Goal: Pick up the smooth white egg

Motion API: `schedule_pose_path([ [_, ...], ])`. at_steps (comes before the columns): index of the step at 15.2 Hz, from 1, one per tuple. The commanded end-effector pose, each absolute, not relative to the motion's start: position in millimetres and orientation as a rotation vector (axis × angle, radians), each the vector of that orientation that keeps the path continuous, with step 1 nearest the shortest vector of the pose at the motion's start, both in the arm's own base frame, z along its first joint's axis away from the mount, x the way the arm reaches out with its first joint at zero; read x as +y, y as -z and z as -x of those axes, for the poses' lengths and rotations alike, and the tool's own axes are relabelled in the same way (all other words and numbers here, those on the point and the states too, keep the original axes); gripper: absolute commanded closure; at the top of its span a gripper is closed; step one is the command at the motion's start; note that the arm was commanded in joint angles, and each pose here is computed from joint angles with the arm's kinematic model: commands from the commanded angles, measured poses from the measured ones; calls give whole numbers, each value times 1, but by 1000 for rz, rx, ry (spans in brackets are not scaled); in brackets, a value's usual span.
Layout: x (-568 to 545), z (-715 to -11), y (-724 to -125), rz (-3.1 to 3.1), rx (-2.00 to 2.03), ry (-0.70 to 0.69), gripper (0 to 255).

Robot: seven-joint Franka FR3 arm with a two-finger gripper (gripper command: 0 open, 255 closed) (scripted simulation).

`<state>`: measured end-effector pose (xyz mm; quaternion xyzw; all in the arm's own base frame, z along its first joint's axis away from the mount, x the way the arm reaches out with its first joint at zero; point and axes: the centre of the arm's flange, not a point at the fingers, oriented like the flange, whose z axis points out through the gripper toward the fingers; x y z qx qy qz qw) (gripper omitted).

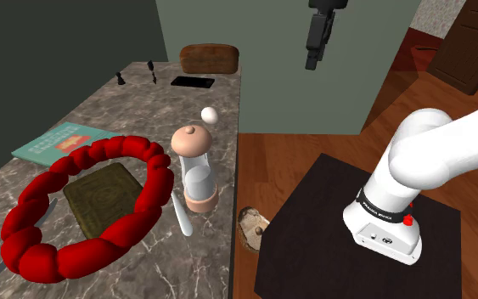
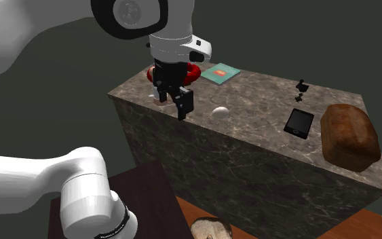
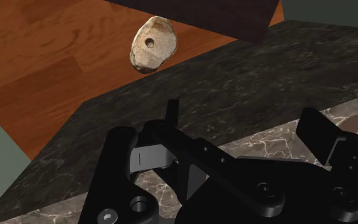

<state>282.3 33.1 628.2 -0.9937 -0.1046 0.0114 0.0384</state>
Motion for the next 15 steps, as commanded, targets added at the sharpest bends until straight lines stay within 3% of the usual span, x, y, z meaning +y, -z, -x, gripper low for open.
schedule_pose_path([
  [1,33,-282,-628,3048,-321,-35,0],
  [15,99,-429,-539,3079,-434,-1,0],
])
